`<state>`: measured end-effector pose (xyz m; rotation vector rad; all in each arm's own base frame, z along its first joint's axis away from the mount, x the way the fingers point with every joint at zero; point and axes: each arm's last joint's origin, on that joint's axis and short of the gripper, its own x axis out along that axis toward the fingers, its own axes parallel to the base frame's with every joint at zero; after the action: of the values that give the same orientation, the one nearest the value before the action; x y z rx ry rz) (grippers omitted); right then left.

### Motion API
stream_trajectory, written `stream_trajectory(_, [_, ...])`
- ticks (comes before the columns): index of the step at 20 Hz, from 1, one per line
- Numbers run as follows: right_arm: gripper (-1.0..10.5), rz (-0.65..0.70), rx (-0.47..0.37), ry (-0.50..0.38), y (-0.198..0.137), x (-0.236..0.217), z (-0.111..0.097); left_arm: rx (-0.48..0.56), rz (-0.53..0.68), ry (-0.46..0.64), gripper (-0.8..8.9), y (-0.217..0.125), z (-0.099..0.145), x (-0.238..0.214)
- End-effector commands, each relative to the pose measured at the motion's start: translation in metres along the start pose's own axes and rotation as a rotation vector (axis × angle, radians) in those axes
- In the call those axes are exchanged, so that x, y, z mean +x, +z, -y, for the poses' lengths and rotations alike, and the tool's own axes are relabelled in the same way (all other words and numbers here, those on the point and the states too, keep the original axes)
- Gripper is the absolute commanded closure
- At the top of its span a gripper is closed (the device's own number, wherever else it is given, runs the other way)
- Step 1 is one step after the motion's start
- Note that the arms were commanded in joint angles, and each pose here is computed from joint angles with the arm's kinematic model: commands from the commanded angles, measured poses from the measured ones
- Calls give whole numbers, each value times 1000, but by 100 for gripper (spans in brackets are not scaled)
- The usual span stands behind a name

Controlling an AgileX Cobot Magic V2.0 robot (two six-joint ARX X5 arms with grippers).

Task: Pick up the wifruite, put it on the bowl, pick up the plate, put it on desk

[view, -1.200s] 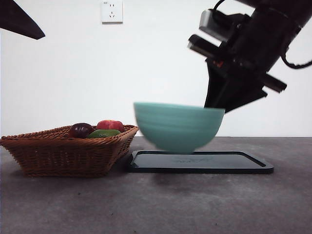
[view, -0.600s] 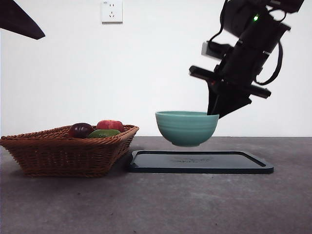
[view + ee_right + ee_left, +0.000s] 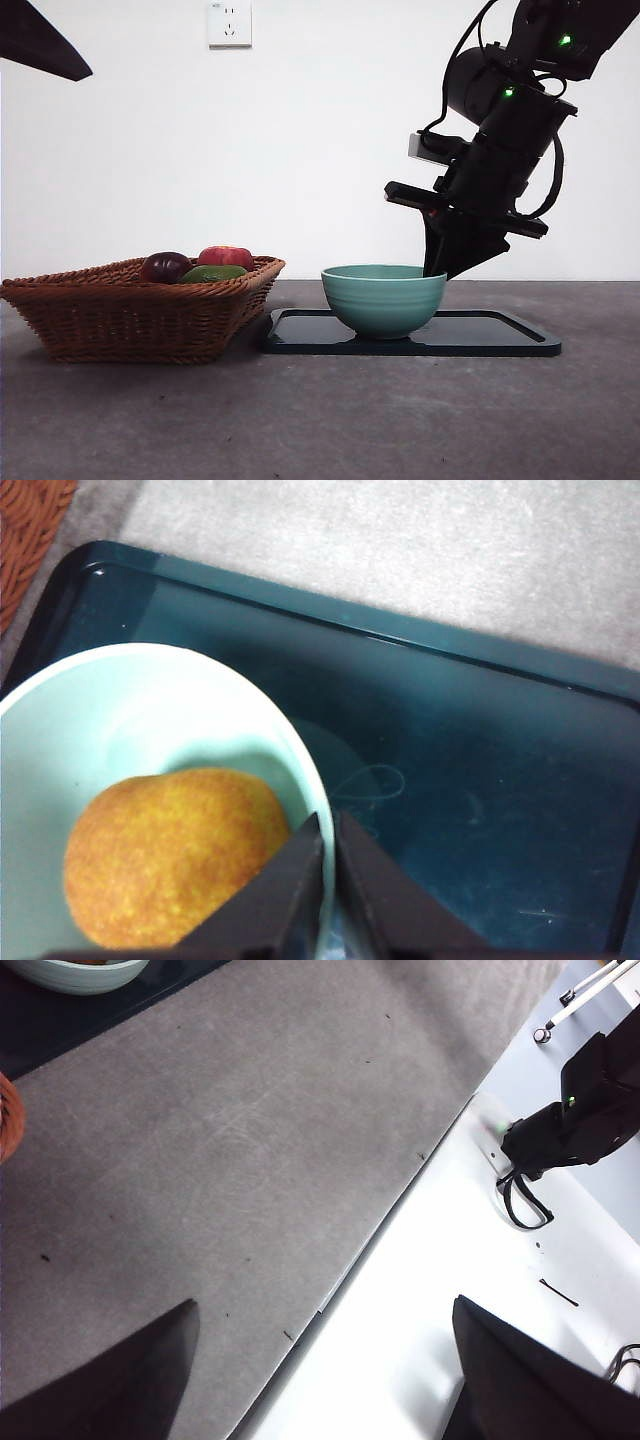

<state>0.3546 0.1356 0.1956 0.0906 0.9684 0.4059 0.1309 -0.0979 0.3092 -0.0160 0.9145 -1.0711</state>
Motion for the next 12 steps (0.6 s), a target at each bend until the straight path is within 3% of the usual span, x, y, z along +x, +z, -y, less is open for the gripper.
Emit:
stream_trajectory(1, [938,13,-12,5,5,4,-2,23,2,-9,408,2,2,0])
stream_trajectory(3, [908,12,-10,5,5,4,-2,23,2,-9,408,2,2,0])
stream_trajectory(5, [795,12,-10,5,5,4,-2,23,2,-9,408,2,2,0])
stream_trajectory(9, [787,43,-2,3,10,-6,-4,23,2,-9,408,2,1,0])
stream_trajectory(12, [787,141,-16,0,22,-42,-11,35,3,-8,408,2,2,0])
